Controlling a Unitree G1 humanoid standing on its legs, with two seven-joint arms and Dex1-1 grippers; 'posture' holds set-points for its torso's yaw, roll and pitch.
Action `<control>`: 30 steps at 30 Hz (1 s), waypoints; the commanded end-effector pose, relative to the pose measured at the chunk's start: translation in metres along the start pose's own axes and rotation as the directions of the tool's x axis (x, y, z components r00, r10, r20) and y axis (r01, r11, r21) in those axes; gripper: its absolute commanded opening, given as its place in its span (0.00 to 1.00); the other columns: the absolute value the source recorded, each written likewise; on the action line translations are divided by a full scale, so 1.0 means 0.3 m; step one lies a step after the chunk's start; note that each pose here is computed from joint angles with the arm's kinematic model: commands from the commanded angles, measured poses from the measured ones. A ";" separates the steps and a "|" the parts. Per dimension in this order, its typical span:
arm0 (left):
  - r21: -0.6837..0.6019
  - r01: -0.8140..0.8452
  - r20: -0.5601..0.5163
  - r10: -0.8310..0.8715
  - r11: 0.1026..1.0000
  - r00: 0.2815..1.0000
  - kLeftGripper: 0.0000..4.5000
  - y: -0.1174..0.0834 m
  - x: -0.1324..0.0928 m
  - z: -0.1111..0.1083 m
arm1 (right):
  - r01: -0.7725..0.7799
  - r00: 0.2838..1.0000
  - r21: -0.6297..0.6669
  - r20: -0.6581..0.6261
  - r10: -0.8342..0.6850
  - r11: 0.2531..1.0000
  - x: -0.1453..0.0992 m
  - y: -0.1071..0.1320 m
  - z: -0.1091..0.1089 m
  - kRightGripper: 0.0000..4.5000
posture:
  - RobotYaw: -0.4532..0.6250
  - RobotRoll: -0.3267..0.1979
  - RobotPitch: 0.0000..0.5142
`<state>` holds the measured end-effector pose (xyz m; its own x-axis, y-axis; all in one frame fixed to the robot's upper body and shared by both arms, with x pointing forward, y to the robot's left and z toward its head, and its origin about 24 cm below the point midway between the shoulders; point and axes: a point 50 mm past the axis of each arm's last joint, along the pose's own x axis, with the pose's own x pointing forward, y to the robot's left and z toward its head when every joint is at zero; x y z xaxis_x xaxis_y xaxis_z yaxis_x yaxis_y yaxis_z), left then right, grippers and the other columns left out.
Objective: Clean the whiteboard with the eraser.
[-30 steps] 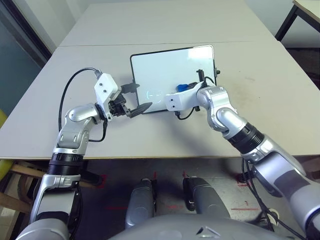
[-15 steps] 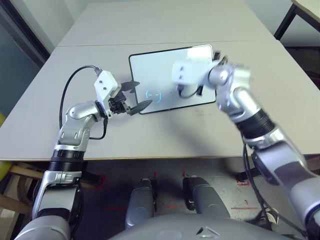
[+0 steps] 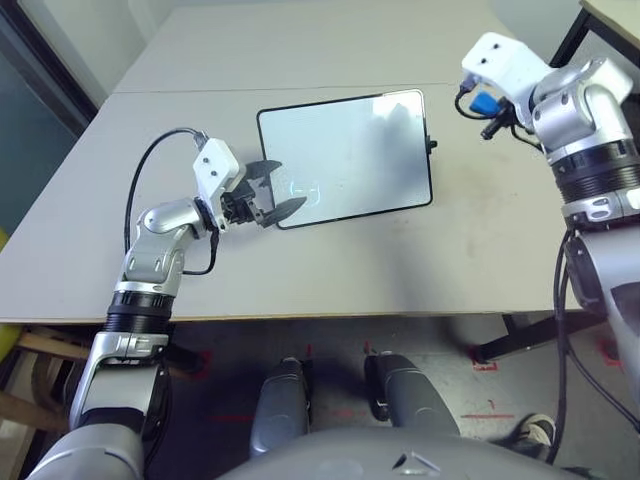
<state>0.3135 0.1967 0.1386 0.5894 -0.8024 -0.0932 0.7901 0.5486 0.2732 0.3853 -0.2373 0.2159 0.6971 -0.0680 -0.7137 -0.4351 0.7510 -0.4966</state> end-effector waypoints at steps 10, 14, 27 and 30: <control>0.013 0.010 -0.010 -0.010 1.000 1.000 1.00 -0.006 0.001 -0.001 | -0.075 0.987 0.096 -0.136 0.088 0.993 0.107 0.036 -0.106 0.03 | 0.25 0.62 0.18; 0.011 0.012 -0.012 -0.012 1.000 1.000 1.00 -0.008 -0.001 -0.002 | -0.097 0.983 0.113 -0.146 0.113 0.989 0.131 0.065 -0.113 0.03 | 0.25 0.62 0.19; 0.016 0.012 -0.023 -0.011 1.000 1.000 1.00 -0.005 -0.012 0.000 | -0.105 0.983 0.237 -0.122 0.137 0.966 0.179 0.124 -0.119 0.44 | 0.27 0.62 0.18; 0.016 0.006 -0.024 -0.006 1.000 1.000 1.00 -0.003 -0.016 0.001 | -0.112 0.987 0.258 -0.084 0.138 0.960 0.164 0.114 -0.093 0.70 | 0.27 0.62 0.17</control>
<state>0.3121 0.1985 0.1386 0.5908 -0.8002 -0.1030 0.7894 0.5469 0.2788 0.3865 -0.2372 0.1424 0.5645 -0.0475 -0.8241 -0.3583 0.8853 -0.2965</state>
